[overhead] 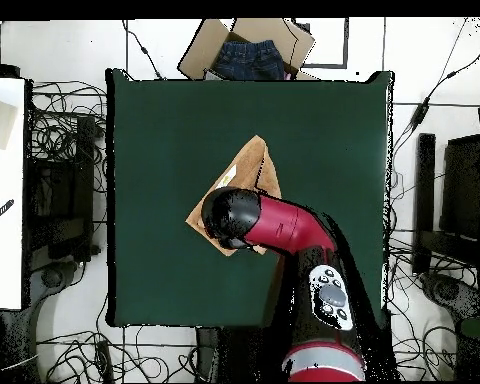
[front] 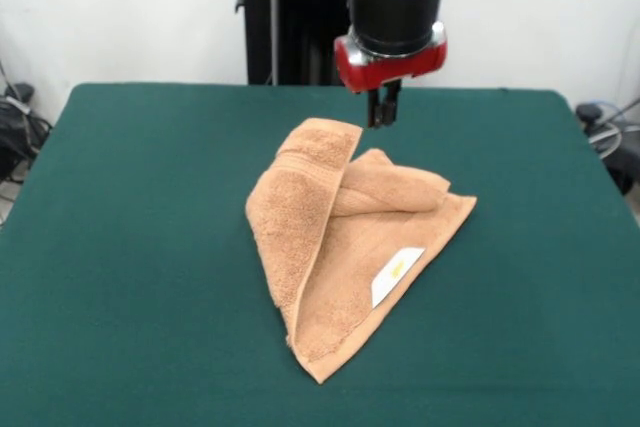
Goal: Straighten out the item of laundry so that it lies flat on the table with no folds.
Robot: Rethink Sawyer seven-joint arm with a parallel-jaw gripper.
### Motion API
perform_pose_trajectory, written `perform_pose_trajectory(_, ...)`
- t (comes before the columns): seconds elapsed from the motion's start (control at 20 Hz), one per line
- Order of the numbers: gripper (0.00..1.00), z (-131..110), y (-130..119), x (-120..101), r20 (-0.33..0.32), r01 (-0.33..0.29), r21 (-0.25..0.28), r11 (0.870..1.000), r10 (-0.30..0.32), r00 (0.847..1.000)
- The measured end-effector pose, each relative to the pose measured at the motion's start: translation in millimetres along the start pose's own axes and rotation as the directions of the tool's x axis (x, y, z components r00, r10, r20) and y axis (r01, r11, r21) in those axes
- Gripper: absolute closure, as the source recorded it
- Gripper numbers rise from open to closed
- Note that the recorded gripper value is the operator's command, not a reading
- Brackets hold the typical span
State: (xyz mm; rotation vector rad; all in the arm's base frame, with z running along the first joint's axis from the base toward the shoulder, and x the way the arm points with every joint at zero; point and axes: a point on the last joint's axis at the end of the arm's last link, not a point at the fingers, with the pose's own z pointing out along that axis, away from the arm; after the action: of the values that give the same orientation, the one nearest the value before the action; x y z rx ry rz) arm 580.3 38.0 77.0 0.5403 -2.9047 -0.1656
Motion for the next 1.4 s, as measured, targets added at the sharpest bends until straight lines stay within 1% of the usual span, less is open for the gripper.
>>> perform_pose_trajectory(0.25,1.00,1,-5,-4,0.033,-0.016,0.014,1.000,0.015,0.999)
perform_pose_trajectory(0.35,1.00,4,-13,-5,0.061,-0.037,0.025,0.999,0.035,0.998)
perform_pose_trajectory(0.5,1.00,9,-20,-3,0.081,-0.059,0.033,0.998,0.056,0.995)
perform_pose_trajectory(0.55,1.00,14,-28,1,0.097,-0.079,0.041,0.996,0.075,0.992)
perform_pose_trajectory(0.7,1.00,18,-37,5,0.111,-0.096,0.050,0.994,0.090,0.990)
perform_pose_trajectory(0.85,1.00,19,-38,6,0.117,-0.099,0.055,0.994,0.093,0.989)
perform_pose_trajectory(1.15,1.00,13,-15,7,0.115,-0.069,0.065,0.995,0.061,0.992)
perform_pose_trajectory(1.25,1.00,6,1,11,0.109,-0.049,0.079,0.996,0.040,0.993)
perform_pose_trajectory(1.4,1.00,0,12,14,0.109,-0.035,0.089,0.995,0.025,0.994)
